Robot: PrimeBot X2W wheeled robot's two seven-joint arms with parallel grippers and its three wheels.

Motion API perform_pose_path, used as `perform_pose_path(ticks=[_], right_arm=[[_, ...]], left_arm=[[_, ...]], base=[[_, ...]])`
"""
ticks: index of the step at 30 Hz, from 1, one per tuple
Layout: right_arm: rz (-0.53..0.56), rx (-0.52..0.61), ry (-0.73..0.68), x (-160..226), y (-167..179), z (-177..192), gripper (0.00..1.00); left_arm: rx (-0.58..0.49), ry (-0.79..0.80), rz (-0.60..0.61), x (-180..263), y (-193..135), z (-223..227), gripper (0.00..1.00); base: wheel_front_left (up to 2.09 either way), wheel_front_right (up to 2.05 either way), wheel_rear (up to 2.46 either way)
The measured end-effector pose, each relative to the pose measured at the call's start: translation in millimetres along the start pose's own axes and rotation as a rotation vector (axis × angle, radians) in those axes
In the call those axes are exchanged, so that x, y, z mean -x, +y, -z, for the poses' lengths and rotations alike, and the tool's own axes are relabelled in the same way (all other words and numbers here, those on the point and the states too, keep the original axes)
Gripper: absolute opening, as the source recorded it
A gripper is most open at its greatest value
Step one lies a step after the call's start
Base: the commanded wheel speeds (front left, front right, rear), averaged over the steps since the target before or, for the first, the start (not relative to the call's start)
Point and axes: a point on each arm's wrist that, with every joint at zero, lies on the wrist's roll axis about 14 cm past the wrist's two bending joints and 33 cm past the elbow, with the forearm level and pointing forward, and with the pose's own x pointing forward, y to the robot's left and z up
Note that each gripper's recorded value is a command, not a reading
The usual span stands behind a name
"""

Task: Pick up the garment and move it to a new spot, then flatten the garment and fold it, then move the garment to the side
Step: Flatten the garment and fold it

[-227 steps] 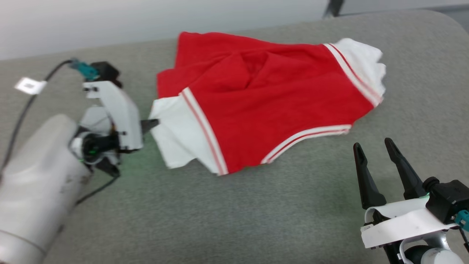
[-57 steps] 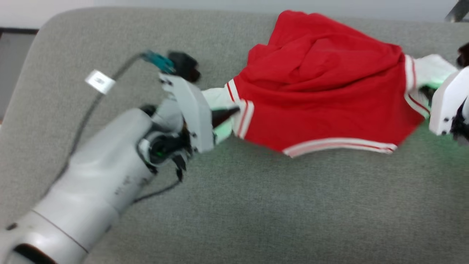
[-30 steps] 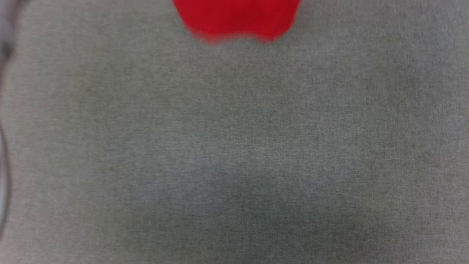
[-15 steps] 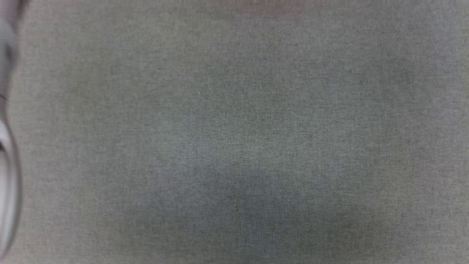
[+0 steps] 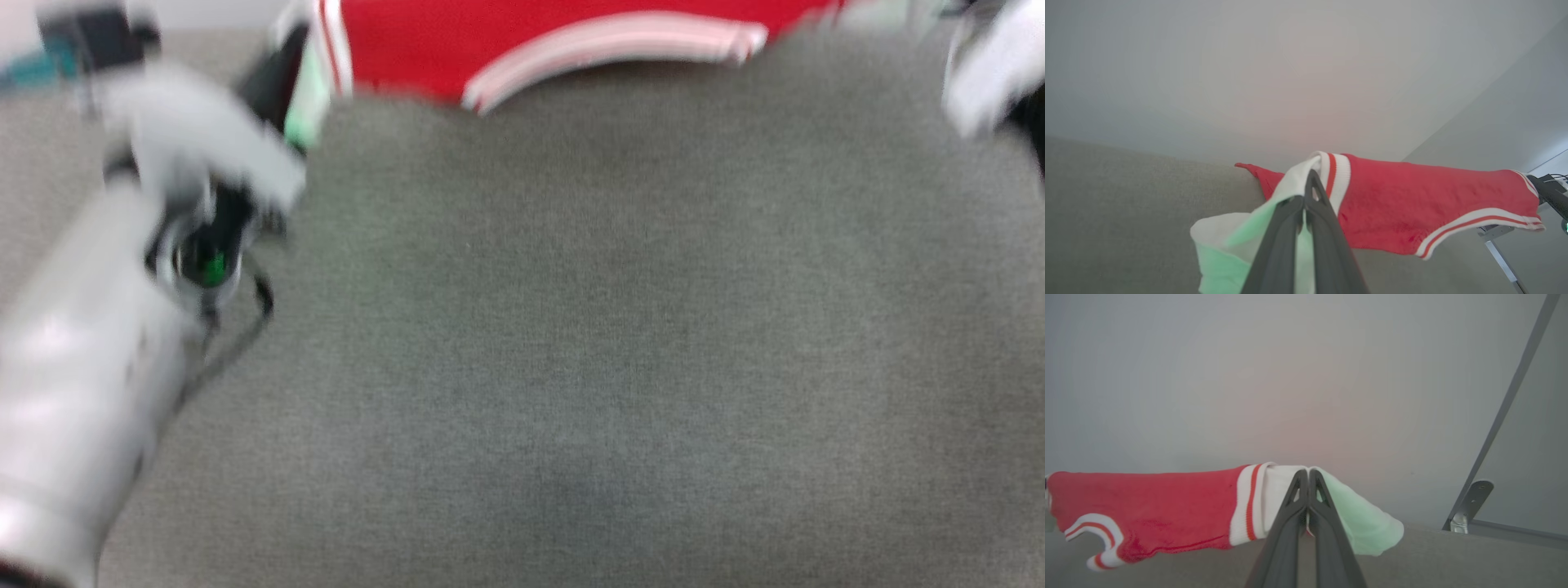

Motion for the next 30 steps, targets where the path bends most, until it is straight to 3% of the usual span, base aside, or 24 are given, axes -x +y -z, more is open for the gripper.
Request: perform_pose_path(ticks=[10,22,30], right_arm=[[-0.043,-0.049,0.224,115,9,79,0.0],[0.031,-0.039,0.361,218,29,97,0.0],[0.059,-0.063,0.447,244,38,107,0.0]], left_arm=[[0.101,0.126,-0.087,110,15,76,0.0],[0.196,0.209,-0.168,190,-7,107,0.0],[0.205,0.248,-0.215,217,-11,116,0.0]], base=[[0.0,0.0,0.0],[0.0,0.0,0.0],[0.0,0.0,0.0]])
